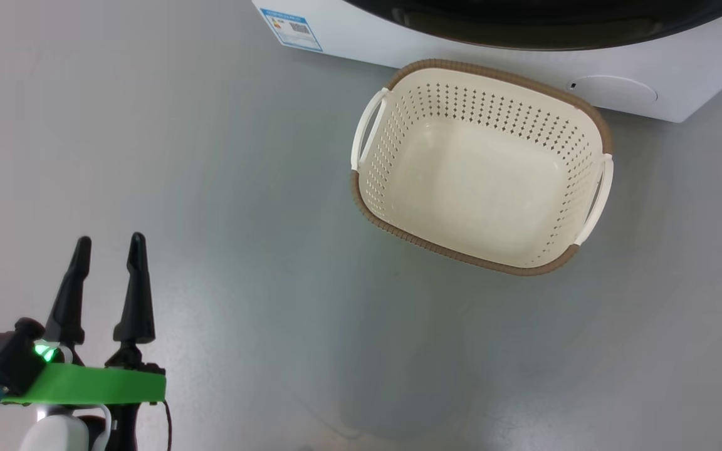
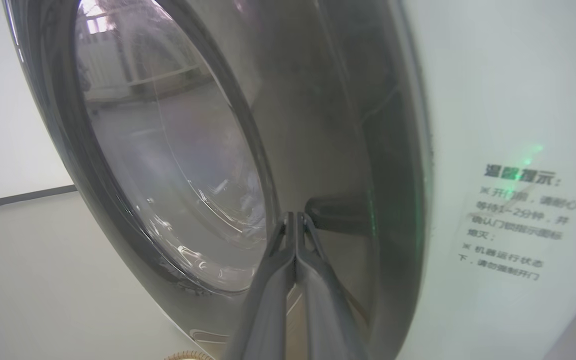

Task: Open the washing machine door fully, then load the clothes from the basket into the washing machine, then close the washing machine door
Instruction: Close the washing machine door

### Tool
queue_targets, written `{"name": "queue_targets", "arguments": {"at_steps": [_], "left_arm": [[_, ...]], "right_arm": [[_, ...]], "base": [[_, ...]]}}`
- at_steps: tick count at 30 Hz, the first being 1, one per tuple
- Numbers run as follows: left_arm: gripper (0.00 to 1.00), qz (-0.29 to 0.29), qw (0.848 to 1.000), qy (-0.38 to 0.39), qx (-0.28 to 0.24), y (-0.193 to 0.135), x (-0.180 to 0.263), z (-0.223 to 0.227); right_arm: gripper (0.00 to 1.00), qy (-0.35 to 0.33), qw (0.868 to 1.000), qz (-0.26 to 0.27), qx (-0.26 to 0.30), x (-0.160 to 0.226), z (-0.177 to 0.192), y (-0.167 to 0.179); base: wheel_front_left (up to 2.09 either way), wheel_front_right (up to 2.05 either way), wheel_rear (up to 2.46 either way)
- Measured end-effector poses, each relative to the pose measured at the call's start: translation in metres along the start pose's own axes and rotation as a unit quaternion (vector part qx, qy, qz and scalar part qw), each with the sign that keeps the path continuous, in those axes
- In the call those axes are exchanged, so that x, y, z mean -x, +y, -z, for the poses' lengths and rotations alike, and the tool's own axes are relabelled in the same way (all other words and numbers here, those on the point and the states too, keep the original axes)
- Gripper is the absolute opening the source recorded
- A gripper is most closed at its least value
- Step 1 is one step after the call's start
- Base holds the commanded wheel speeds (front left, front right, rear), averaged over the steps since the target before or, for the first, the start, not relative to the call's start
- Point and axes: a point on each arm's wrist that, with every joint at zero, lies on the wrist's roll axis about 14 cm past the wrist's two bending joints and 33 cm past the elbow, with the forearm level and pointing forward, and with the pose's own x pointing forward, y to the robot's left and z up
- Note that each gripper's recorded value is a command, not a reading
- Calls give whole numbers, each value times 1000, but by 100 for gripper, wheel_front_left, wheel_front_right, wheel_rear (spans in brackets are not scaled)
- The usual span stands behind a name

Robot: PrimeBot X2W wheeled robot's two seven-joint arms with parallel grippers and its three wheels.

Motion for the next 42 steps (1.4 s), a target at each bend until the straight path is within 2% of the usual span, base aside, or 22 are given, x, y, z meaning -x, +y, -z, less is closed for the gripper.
{"name": "queue_targets", "arguments": {"at_steps": [9,15,16,17,18,19,20,32,42], "left_arm": [[100,6,1000,-5,10,-7,0,-2],[100,17,1000,-18,17,-13,4,-11],[100,17,1000,-18,17,-13,4,-11],[100,19,999,-21,19,-14,5,-13],[100,20,999,-24,20,-15,6,-15],[100,23,999,-26,21,-16,6,-17],[100,25,999,-29,22,-17,7,-19],[100,71,996,-45,26,-38,15,-31],[100,120,991,-49,31,-67,20,-34]], "right_arm": [[0,1,1000,4,1,3,-5,0],[0,15,1000,0,0,17,-6,12],[3,15,1000,0,0,17,-6,12],[33,19,1000,-1,-2,21,-4,15],[33,22,1000,-3,-2,24,-4,18],[78,22,1000,-7,-1,26,-6,22],[100,23,1000,-11,0,29,-8,27],[100,11,1000,-25,8,78,-34,62],[100,-9,999,31,-5,146,-55,56]], "base": [[0,0,0],[0,0,0],[0,0,0],[0,0,0],[0,0,0],[0,0,0],[0,0,0],[0,0,0],[0,0,0]]}}
